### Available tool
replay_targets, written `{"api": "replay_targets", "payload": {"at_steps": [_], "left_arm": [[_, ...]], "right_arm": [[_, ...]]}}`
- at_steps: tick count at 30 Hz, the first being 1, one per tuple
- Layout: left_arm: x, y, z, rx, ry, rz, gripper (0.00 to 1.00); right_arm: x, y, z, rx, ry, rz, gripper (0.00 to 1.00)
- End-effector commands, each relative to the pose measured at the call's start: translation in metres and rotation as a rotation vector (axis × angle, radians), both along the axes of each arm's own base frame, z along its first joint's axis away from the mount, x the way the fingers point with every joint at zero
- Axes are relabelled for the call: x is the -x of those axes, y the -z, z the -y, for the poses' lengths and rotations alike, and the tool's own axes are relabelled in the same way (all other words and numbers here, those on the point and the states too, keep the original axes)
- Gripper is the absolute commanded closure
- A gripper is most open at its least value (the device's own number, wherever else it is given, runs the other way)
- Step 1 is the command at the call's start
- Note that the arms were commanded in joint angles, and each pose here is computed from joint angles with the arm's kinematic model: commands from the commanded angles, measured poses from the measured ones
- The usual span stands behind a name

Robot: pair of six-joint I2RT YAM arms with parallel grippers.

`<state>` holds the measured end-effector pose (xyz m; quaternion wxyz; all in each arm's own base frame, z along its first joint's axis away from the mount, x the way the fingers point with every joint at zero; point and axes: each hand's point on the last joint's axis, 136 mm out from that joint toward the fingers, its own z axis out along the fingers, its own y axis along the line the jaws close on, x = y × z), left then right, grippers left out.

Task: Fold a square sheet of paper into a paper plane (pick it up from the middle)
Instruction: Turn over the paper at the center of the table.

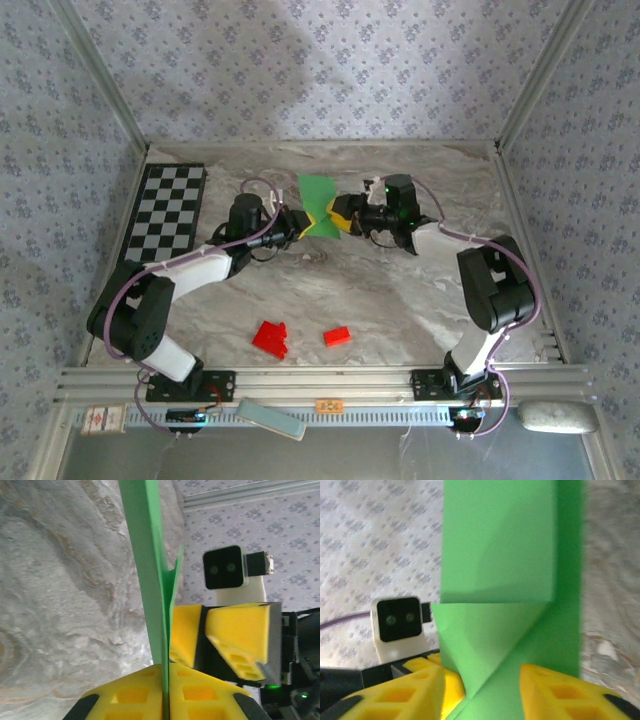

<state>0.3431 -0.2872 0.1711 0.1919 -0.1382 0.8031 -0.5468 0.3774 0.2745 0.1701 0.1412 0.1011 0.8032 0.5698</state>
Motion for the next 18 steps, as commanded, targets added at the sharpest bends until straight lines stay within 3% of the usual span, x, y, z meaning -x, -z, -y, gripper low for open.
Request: {"api": "replay_targets", "payload": {"at_steps": [1, 11, 18], "left_arm": [[-0.002, 0.002, -0.014, -0.144, 0.009, 0.004, 0.91], [0.013, 0.044, -0.095, -0.976, 0.070, -0.135, 0.93], [-0.001, 0.035, -0.110, -1.404, 0.069, -0.074, 0.93]], "right_arm": [[0.004, 0.011, 0.032, 0.160, 0.053, 0.025, 0.44], [0.004, 0.007, 0.096, 0.458, 0.181, 0.134, 0.28], [0.006, 0.013, 0.109, 0.486, 0.211, 0.114, 0.27]]}}
